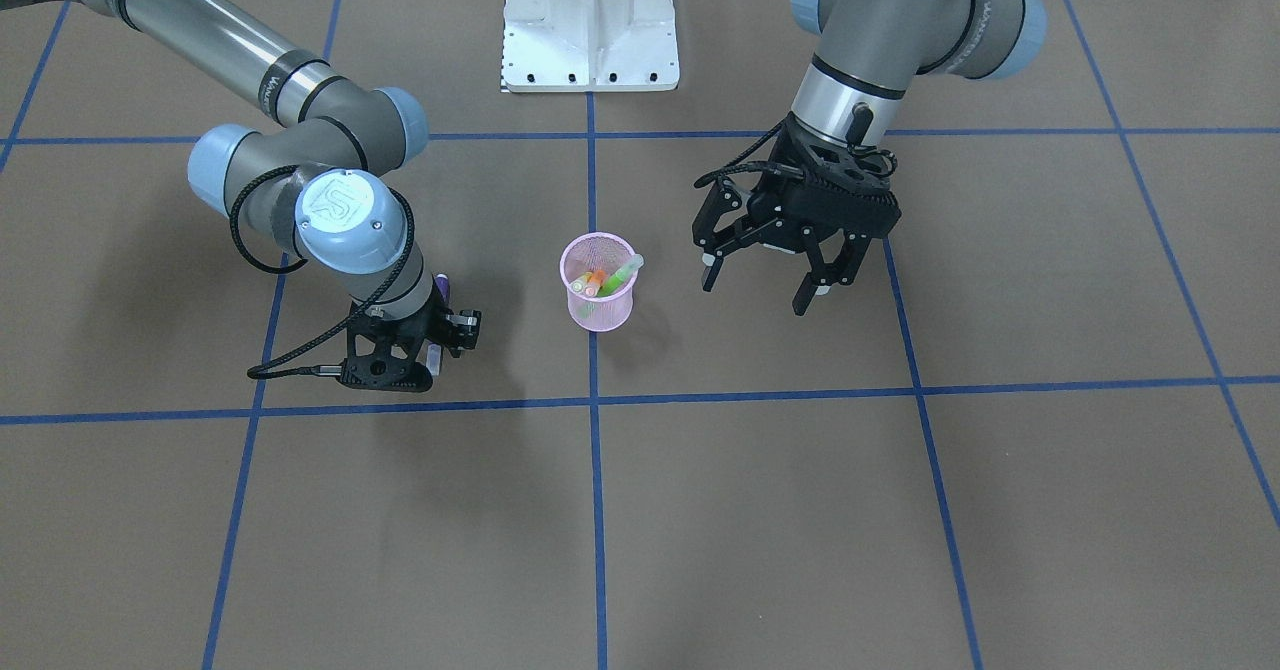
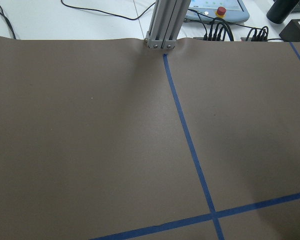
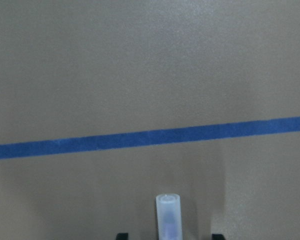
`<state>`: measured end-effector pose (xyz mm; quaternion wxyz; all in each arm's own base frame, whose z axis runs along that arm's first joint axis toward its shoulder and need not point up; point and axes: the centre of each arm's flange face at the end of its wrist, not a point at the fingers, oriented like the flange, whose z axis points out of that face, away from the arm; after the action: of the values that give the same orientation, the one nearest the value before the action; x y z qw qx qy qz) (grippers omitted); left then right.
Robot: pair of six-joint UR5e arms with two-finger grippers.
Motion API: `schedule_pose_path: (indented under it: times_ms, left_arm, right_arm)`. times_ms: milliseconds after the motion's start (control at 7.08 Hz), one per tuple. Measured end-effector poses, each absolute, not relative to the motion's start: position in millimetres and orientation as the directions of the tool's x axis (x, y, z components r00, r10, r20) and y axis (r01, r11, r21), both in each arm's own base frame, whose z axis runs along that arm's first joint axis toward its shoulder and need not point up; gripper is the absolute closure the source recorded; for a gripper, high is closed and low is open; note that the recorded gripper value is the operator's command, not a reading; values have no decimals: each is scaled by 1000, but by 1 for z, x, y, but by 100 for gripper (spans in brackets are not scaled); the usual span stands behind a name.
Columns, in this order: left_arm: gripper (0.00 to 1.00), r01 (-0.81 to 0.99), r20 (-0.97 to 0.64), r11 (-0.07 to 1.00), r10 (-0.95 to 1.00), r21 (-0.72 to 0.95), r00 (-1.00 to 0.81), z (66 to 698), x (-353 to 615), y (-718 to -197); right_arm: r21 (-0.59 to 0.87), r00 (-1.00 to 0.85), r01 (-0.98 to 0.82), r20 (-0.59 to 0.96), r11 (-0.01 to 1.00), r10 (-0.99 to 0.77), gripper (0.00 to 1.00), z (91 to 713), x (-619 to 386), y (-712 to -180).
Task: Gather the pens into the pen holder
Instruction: 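Raise the left gripper away from the cup while the right closes on the purple marker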
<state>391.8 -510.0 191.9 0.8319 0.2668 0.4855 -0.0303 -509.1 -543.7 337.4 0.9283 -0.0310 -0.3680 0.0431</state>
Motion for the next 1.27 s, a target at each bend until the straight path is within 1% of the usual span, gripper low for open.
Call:
schedule_pose_path:
  times_ms: [283, 565, 989, 1130, 1271]
  left_arm:
    - [0, 309, -824, 856, 208, 414, 527, 192, 392, -510]
    - [0, 309, -824, 856, 207, 413, 528, 193, 392, -510]
    - [0, 308, -823, 858, 206, 412, 529, 194, 394, -510]
    - [1, 307, -823, 858, 206, 412, 529, 194, 394, -510]
    - [1, 307, -823, 858, 206, 412, 530, 194, 394, -510]
  right_arm:
    - [-92, 727, -57, 678, 994, 105, 39, 339, -510, -544]
    - [-96, 729, -60, 676, 994, 109, 43, 340, -511, -544]
    - [-100, 729, -61, 675, 993, 112, 43, 340, -512, -543]
    - [-100, 730, -60, 674, 993, 112, 46, 340, -513, -542]
    - [-101, 731, -60, 673, 993, 113, 52, 341, -513, -542]
